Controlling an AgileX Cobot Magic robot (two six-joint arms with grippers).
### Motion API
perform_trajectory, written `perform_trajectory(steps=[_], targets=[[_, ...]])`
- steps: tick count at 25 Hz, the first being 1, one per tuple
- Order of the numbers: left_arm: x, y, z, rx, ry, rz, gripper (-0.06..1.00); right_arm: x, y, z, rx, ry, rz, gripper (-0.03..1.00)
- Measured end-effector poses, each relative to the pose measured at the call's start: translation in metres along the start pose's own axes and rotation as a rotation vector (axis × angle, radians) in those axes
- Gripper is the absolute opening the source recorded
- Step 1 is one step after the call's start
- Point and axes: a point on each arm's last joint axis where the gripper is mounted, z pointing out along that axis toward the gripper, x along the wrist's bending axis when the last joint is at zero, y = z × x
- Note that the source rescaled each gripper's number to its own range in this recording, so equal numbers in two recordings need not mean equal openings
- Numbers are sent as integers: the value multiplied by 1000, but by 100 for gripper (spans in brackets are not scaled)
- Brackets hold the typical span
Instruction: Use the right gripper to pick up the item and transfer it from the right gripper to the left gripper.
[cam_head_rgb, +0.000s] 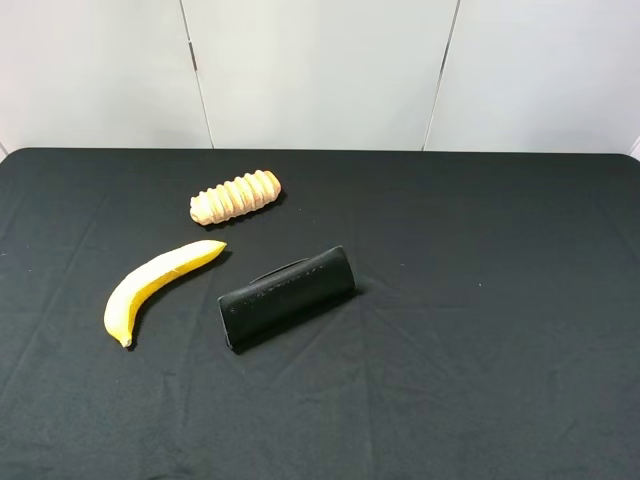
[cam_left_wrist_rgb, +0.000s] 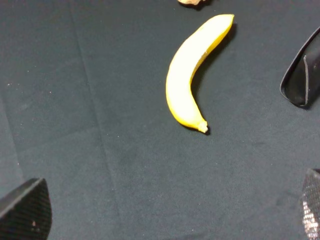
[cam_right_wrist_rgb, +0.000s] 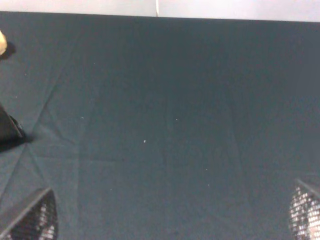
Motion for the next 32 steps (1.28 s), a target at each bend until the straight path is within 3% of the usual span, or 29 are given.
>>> perform_trajectory(steps=[6,16,23,32], targets=[[0,0,0,-1,23,-16,98,0,0,0,0,0,0,100],[-3,-5,-6,-58,257,-196,98,0,0,0,0,0,0,100],[-3,-6,-7,-65,270,-199,98,1,0,0,0,-3,8,100],[-2,-6,-7,-64,284,-193,98,2,0,0,-11,-179,93,100]])
